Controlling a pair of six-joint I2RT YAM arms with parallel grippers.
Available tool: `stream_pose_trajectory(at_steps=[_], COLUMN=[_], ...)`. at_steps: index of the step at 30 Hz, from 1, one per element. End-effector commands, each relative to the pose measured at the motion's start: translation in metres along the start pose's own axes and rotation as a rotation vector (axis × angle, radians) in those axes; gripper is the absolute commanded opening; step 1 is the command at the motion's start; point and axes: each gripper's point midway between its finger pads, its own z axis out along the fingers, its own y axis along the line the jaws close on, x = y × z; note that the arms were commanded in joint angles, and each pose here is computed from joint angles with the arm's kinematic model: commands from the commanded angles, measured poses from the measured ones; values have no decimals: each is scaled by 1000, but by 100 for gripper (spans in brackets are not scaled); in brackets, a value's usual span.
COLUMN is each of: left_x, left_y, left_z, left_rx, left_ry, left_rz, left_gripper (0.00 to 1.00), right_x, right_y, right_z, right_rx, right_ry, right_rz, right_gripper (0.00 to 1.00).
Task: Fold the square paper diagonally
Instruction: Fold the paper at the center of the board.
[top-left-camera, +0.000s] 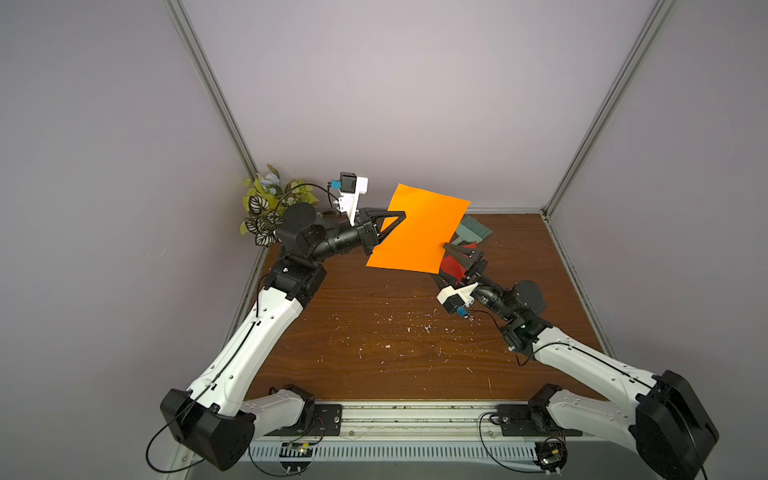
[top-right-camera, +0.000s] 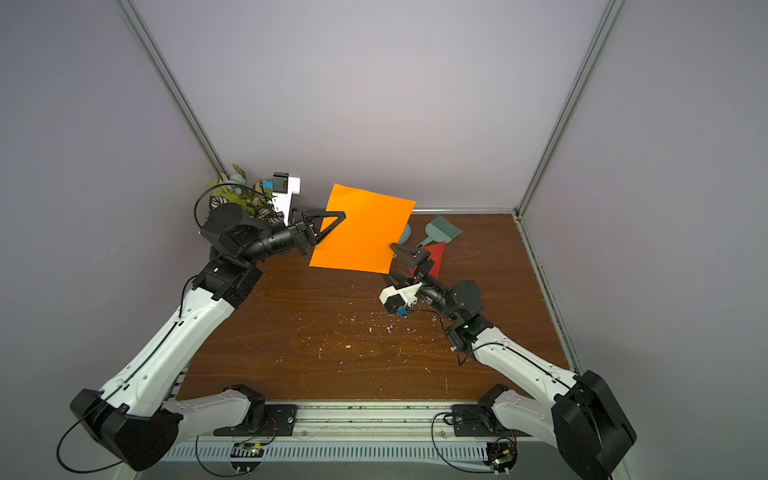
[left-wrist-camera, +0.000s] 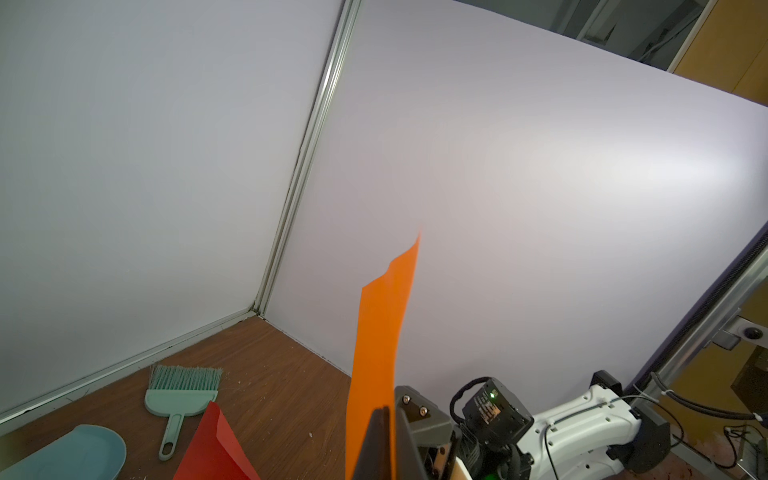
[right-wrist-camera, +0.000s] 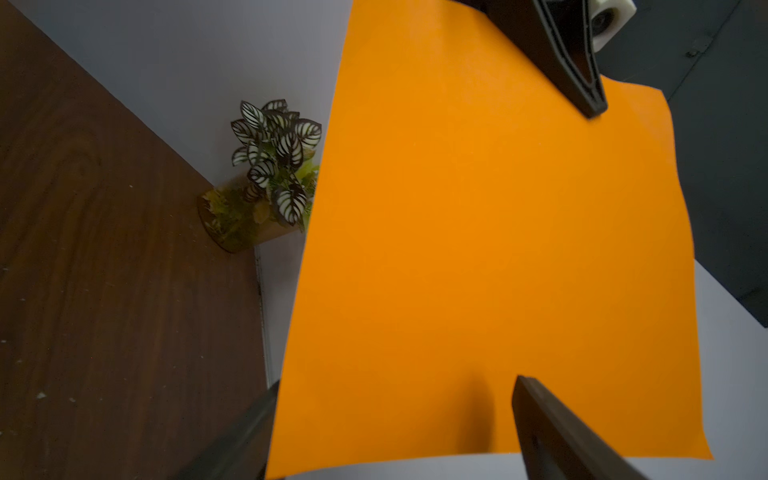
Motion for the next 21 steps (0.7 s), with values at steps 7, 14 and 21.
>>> stream_pose_trajectory(at_steps=[7, 14, 21], left_x=[-16, -3, 14], left_y=[-18, 1, 24], left_z=[-4, -1, 3], left_rx=[44, -29, -97], left_ry=[-17, 27, 87], left_rz=[-1, 12, 54], left_gripper=[1, 1, 0], right_x=[-13, -17, -13], right_y=[-44, -26, 11], right_z=[5, 12, 8], right_rx=[160, -5, -243], right_ry=[-29, -41, -3], right_rz=[-84, -59, -9], right_gripper=[86, 62, 34])
